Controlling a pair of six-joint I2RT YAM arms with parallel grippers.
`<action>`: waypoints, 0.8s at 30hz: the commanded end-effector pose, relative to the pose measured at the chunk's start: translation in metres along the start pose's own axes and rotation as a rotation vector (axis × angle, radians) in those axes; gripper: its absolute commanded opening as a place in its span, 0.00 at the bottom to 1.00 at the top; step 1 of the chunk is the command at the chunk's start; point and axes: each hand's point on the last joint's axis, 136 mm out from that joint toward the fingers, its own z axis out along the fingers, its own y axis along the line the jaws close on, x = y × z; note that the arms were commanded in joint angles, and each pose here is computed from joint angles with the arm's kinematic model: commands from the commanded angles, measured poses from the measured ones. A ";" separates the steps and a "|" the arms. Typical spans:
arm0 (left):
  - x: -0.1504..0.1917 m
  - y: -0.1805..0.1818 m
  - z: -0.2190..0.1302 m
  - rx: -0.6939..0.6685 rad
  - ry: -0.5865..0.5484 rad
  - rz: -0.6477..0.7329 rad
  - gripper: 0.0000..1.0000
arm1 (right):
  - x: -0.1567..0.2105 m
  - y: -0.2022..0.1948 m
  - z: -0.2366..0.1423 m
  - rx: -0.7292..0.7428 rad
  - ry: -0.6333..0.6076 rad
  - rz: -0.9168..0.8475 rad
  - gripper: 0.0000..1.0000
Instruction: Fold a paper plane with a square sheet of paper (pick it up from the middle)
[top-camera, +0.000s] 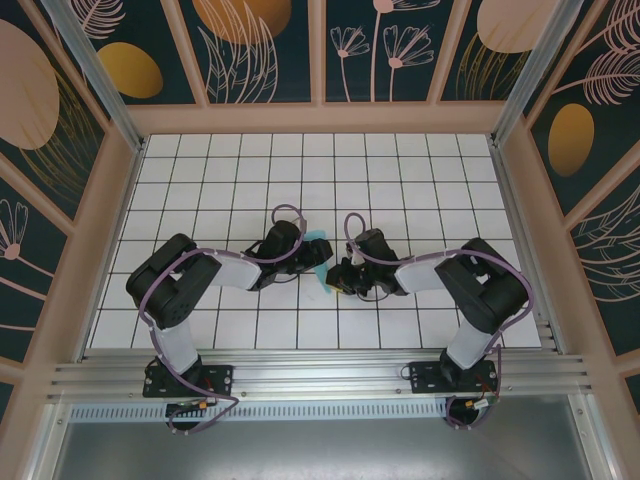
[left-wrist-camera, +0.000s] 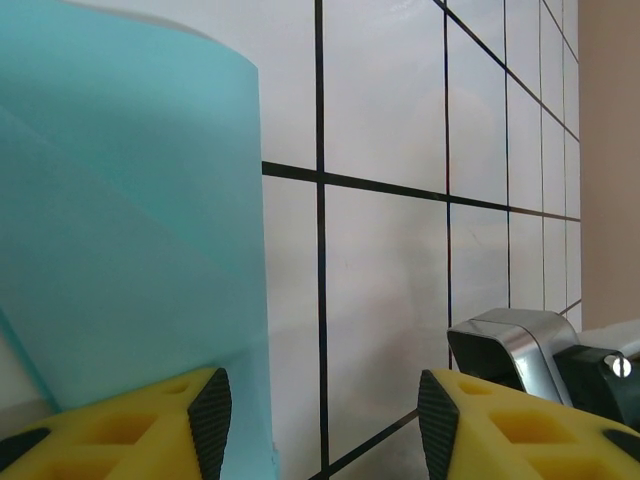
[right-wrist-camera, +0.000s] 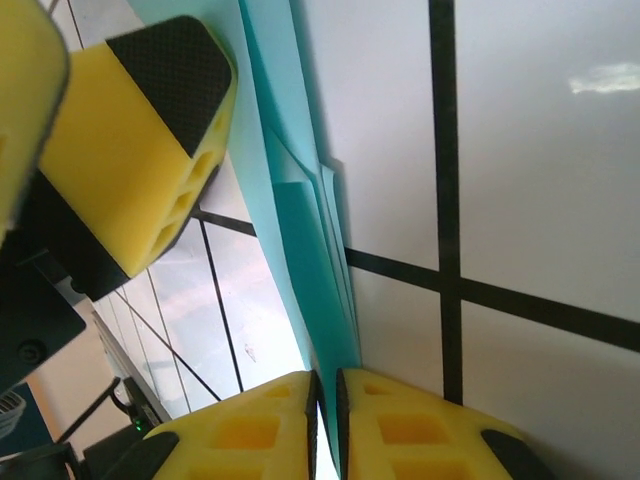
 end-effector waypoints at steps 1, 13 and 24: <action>0.013 0.035 0.007 -0.111 0.044 -0.001 0.55 | 0.011 -0.002 -0.003 0.039 0.049 -0.013 0.15; 0.016 0.037 0.007 -0.112 0.059 -0.002 0.55 | -0.001 0.013 -0.005 0.043 0.029 -0.092 0.17; 0.018 0.038 0.006 -0.111 0.062 -0.013 0.55 | 0.001 0.008 -0.003 0.064 0.045 -0.096 0.17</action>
